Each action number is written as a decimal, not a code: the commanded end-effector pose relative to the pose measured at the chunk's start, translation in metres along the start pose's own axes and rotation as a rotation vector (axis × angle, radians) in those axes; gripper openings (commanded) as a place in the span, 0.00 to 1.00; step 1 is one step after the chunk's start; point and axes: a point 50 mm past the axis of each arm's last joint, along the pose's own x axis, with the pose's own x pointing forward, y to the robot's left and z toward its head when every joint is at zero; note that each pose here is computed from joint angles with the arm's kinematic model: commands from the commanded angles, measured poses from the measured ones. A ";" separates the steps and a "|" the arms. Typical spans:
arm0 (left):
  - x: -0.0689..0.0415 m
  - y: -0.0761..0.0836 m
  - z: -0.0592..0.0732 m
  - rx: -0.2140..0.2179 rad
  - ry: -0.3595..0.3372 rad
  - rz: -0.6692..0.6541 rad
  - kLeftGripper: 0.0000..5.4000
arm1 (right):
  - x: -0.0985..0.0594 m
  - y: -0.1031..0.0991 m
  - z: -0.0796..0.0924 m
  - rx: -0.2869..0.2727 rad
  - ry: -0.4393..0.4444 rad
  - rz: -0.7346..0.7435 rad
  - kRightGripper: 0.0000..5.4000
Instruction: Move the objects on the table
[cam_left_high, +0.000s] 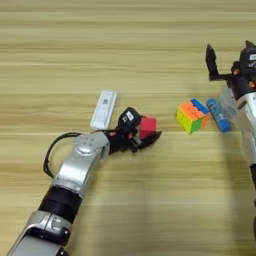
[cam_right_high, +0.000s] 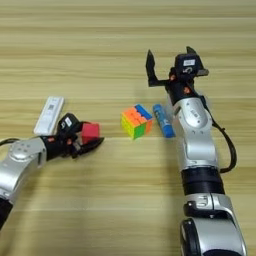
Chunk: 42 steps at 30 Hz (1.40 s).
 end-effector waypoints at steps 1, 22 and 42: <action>0.002 -0.006 0.000 0.004 0.018 -0.044 0.58 | 0.003 0.002 0.002 0.000 -0.001 0.005 1.00; 0.020 -0.015 -0.003 0.017 0.055 -0.133 0.64 | 0.003 0.002 0.002 0.002 -0.001 0.003 1.00; 0.017 0.001 0.015 0.010 -0.035 -0.044 0.98 | 0.003 0.003 0.001 -0.001 0.004 0.012 1.00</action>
